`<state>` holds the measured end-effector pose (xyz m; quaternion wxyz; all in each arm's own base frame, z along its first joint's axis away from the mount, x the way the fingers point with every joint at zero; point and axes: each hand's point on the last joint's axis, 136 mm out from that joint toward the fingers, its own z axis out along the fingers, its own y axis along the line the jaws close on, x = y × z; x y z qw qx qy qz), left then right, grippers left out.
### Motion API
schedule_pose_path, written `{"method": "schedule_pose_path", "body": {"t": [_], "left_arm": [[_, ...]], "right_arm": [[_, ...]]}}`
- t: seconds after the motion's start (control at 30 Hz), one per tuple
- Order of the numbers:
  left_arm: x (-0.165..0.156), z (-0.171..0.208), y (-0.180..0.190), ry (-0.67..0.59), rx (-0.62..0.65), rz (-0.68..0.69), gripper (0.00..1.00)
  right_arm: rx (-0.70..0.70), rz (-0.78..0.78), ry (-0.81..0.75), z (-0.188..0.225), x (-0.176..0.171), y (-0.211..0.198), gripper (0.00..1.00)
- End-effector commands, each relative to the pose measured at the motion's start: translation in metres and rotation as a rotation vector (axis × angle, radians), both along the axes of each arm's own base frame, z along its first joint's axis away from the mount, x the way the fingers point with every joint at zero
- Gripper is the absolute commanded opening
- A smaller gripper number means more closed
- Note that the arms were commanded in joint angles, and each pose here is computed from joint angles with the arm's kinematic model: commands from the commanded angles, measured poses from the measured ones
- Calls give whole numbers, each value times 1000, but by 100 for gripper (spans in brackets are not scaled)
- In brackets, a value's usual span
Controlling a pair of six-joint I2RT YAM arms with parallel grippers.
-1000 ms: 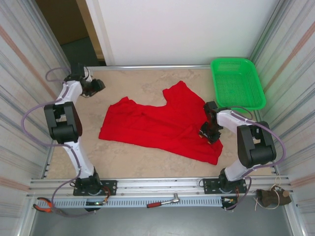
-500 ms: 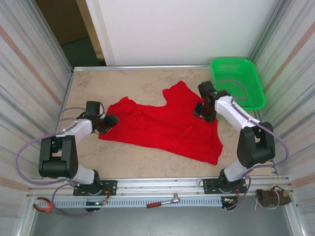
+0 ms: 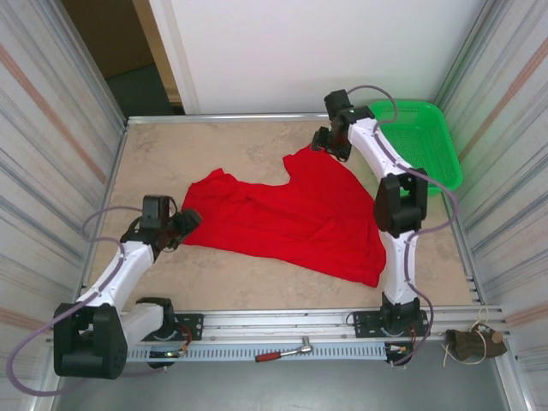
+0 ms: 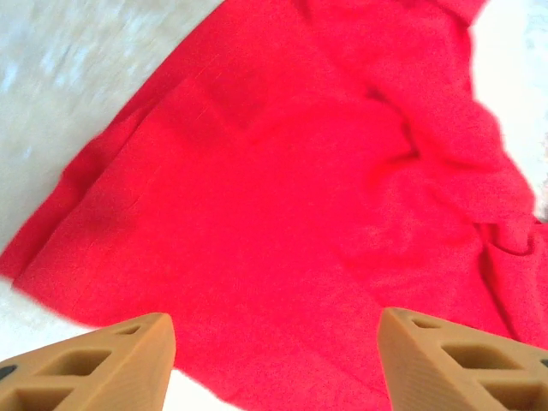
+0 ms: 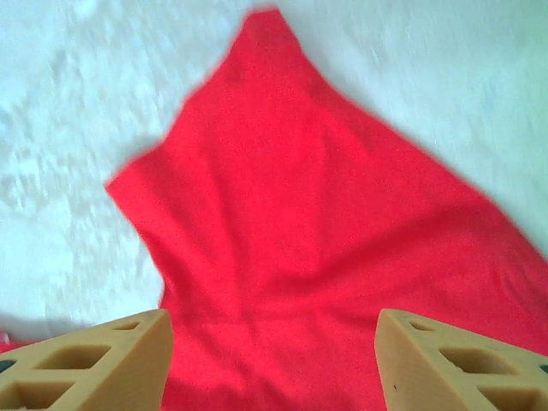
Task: Fold the inside-out t-shirt
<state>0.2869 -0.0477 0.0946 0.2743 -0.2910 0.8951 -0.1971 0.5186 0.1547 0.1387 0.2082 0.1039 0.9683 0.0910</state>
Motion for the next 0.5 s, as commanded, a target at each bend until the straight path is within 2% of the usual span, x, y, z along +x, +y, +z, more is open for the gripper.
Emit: {"method": "schedule_pose_path", "body": {"t": [0.0, 0.1, 0.23, 0.47], "left_arm": [[34, 36, -5, -73, 89, -132, 66], [69, 47, -16, -71, 145, -264, 68], [113, 43, -22, -45, 195, -371, 69], [158, 23, -25, 19, 227, -427, 70]], "right_arm": [[-84, 17, 26, -20, 23, -15, 63], [-64, 1, 0, -36, 52, -18, 63], [10, -8, -66, -50, 82, -12, 64], [106, 9, -97, -78, 102, 11, 62]]}}
